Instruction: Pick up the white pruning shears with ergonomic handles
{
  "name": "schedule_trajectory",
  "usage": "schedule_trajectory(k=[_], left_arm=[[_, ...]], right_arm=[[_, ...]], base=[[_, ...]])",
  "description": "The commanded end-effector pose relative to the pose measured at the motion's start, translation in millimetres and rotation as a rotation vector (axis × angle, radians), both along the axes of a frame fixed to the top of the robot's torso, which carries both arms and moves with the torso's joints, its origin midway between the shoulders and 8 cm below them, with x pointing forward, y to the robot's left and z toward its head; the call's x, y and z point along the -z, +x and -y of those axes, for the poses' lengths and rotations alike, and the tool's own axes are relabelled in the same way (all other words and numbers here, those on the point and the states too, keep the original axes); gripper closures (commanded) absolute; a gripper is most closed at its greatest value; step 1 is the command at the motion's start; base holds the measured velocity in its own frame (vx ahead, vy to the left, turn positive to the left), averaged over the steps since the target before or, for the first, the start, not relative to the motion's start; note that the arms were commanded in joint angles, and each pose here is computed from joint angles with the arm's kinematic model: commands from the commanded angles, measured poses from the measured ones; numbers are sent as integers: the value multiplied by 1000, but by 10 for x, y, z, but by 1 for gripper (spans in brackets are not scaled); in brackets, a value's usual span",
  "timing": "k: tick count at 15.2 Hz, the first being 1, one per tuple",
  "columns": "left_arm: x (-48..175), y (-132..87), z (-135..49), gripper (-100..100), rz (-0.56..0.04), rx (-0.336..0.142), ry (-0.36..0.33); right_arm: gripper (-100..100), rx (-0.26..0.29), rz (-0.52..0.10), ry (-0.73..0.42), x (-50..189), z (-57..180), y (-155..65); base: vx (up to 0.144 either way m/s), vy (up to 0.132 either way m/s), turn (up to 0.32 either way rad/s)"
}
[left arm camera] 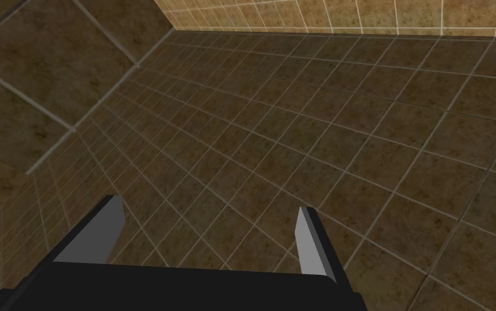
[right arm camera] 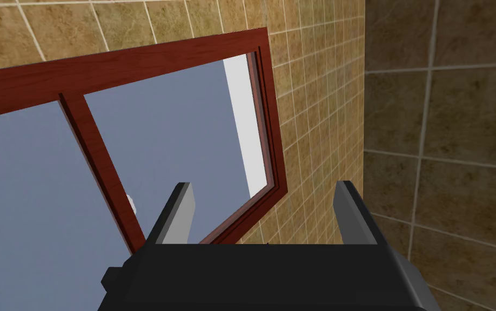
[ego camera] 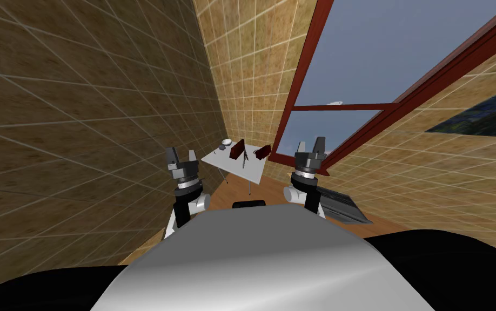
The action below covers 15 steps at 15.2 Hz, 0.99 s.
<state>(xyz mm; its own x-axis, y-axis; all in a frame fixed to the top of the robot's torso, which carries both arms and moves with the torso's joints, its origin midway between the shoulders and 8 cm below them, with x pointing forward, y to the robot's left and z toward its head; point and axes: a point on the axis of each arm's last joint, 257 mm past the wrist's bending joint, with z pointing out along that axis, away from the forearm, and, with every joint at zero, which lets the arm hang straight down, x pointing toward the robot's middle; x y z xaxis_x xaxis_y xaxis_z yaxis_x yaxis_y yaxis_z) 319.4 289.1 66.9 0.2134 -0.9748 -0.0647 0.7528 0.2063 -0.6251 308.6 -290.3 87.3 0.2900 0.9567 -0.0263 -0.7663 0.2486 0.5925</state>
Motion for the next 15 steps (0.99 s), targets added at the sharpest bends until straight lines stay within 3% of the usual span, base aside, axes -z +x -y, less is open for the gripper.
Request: schedule_trajectory(k=[1,4,7,15], left_arm=[[16,25,21,-100,-10,14,21],[88,110,27,-100,-43,45,53],[207,232,-38,-100,-89,70,58],[690,642,-520,-100,-247,97,-47]], right_arm=[[0,0,0,0,0,0,0],[0,0,0,0,0,0,0],[0,0,0,0,0,0,0],[0,0,0,1,0,-1,0]], base=[[-13,-16,11],[-31,-67,43],[-44,-161,68],[-22,-280,109]])
